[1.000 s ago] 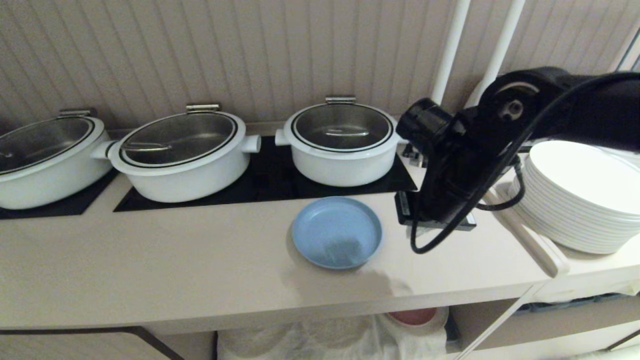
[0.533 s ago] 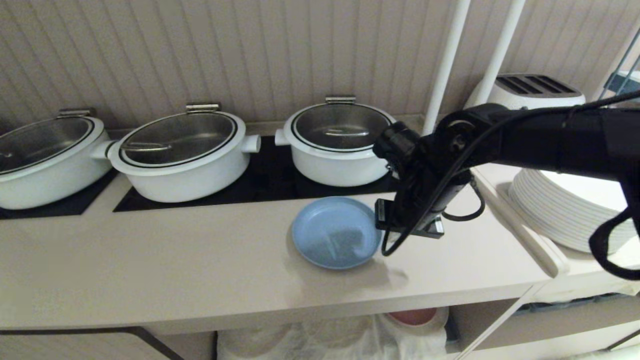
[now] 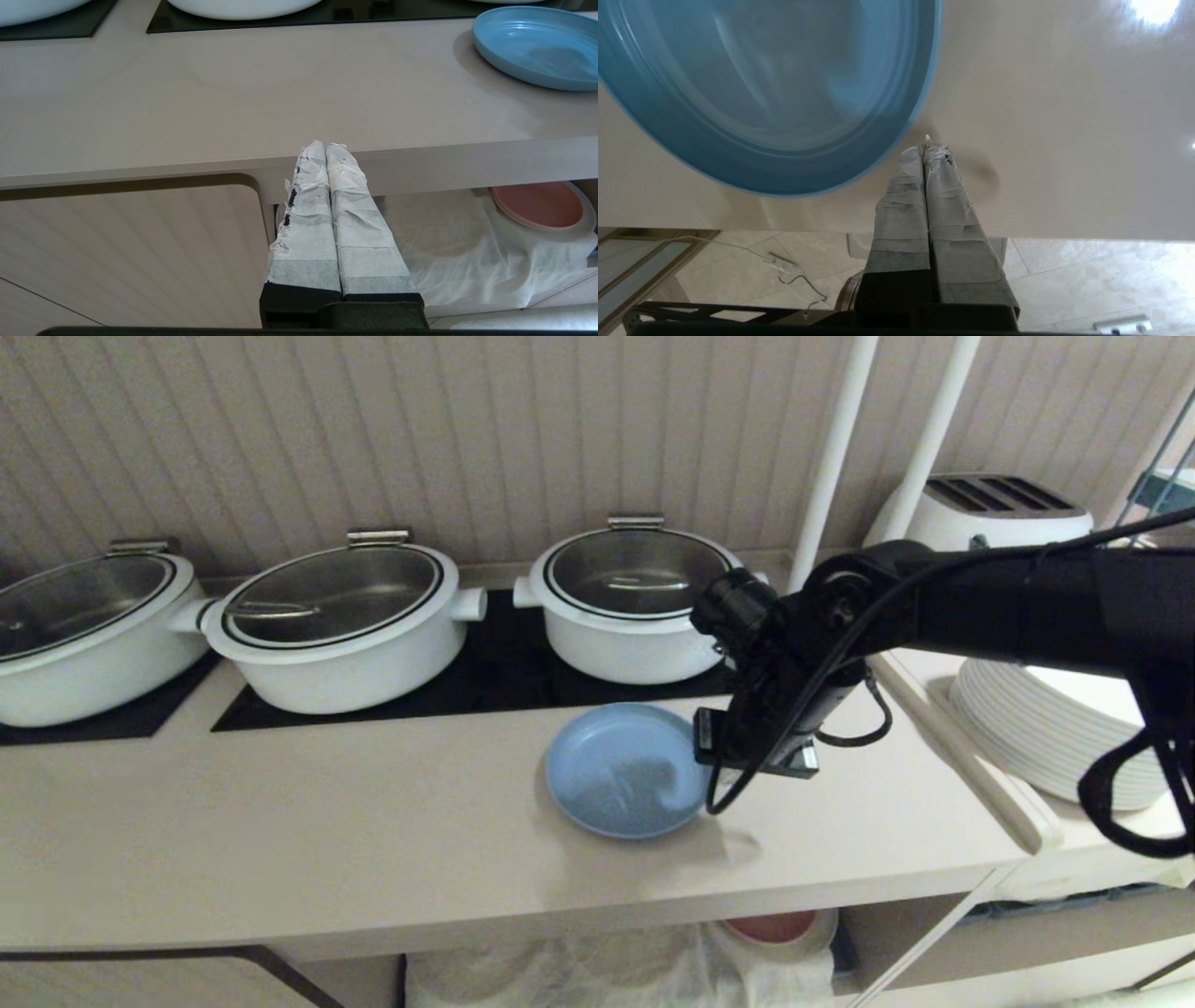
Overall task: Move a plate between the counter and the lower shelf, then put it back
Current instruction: Pick up the plate
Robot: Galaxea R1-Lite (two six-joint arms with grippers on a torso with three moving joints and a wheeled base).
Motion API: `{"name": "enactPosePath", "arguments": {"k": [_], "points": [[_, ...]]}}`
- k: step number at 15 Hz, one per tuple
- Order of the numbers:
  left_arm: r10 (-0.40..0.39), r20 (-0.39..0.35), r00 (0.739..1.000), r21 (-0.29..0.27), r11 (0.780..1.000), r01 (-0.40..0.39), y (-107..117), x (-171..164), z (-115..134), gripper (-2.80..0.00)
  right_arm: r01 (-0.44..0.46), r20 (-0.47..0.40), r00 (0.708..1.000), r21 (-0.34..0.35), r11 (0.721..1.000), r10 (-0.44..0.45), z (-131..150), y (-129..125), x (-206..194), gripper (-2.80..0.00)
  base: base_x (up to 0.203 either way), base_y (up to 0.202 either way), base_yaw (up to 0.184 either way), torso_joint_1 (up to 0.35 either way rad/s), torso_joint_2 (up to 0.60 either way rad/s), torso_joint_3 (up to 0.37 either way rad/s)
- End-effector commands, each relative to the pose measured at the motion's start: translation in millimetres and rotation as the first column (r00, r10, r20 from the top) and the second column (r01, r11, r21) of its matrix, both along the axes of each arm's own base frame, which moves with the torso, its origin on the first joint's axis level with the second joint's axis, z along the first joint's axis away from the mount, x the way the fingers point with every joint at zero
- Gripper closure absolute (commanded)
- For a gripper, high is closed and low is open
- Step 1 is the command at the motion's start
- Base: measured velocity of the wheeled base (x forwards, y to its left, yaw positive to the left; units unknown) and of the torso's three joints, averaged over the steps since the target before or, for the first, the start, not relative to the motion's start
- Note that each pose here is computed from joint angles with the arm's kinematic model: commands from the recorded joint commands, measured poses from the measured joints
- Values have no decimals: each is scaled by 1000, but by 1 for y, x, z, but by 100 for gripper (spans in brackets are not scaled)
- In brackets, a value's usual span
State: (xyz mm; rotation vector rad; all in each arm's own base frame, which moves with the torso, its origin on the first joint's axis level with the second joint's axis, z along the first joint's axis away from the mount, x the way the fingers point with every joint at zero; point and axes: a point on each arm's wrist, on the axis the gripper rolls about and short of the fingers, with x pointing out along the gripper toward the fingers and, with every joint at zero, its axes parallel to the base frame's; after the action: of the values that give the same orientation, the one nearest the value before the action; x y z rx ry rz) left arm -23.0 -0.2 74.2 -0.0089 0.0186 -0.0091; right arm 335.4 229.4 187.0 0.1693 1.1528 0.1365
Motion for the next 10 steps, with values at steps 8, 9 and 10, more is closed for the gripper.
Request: {"name": "enactPosePath", "arguments": {"k": [8, 9, 10], "points": [[0, 0, 1000, 1, 1000, 0, 0, 0, 0, 0, 2, 3, 1000, 2, 1000, -2, 3, -2, -1, 0, 0, 0, 0, 0, 0, 0], [0, 0, 1000, 0, 1000, 0, 0, 0, 0, 0, 2, 3, 1000, 2, 1000, -2, 3, -2, -1, 0, 0, 0, 0, 0, 0, 0], [0, 0, 1000, 0, 1000, 0, 0, 0, 0, 0, 2, 4, 1000, 2, 1000, -2, 3, -2, -1, -280, 0, 0, 0, 0, 0, 0]]}}
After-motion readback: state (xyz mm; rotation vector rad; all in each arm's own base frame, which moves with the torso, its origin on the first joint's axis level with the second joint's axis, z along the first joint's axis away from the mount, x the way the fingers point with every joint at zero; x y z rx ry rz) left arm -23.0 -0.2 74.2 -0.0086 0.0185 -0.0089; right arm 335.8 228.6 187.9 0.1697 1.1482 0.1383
